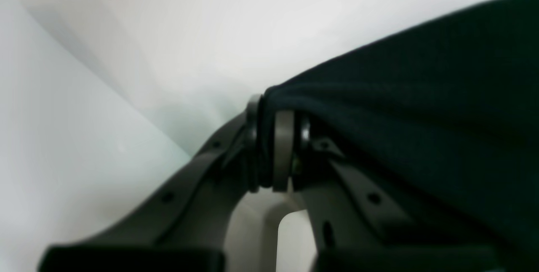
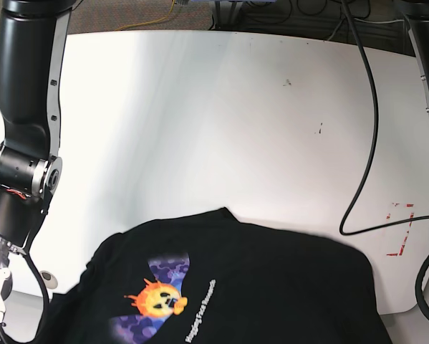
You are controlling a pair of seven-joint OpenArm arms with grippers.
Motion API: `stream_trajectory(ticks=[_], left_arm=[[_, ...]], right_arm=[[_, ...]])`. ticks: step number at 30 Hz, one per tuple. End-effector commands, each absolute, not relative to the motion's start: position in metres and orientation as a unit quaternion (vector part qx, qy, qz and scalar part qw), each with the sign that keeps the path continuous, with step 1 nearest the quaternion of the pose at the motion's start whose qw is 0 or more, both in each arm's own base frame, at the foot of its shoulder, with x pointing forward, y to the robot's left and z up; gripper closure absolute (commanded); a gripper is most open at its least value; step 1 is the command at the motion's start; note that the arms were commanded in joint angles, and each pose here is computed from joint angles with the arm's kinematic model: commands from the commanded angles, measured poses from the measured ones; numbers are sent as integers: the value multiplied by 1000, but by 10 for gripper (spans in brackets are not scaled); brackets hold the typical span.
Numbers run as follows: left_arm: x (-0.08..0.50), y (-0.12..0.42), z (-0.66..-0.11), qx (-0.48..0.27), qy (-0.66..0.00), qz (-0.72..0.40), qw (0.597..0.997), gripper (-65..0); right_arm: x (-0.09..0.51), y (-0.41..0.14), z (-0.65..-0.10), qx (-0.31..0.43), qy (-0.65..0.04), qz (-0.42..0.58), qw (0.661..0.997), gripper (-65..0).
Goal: Layout the t-shirt on the table in an organized manner, then fold the t-shirt properly
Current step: 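Lower the shirt onto the table with both grippers spread apart, then drag the shirt across the table toward the arm bases with both grippers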
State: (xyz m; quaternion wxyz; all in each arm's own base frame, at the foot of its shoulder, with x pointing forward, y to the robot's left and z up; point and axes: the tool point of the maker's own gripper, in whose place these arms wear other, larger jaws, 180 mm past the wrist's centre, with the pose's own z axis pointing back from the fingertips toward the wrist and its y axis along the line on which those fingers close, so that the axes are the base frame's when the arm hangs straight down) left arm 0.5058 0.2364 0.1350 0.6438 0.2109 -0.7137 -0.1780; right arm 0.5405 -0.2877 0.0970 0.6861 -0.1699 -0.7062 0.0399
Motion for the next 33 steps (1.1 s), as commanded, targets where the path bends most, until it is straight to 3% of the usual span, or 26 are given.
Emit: stream_trajectory(ticks=[1, 5, 20, 33], left_arm=[[489, 225, 170, 191, -747, -173, 613, -31], [480, 218, 171, 180, -747, -181, 613, -31], [452, 202, 16, 158, -671, -223, 689, -31], [405, 226, -157, 107, -543, -191, 811, -27]], right_arm=[[510, -302, 149, -199, -737, 19, 646, 0], [500, -301, 130, -210, -725, 25, 656, 0], [432, -274, -4, -220, -676, 63, 700, 0], [378, -293, -154, -140, -573, 24, 807, 0]])
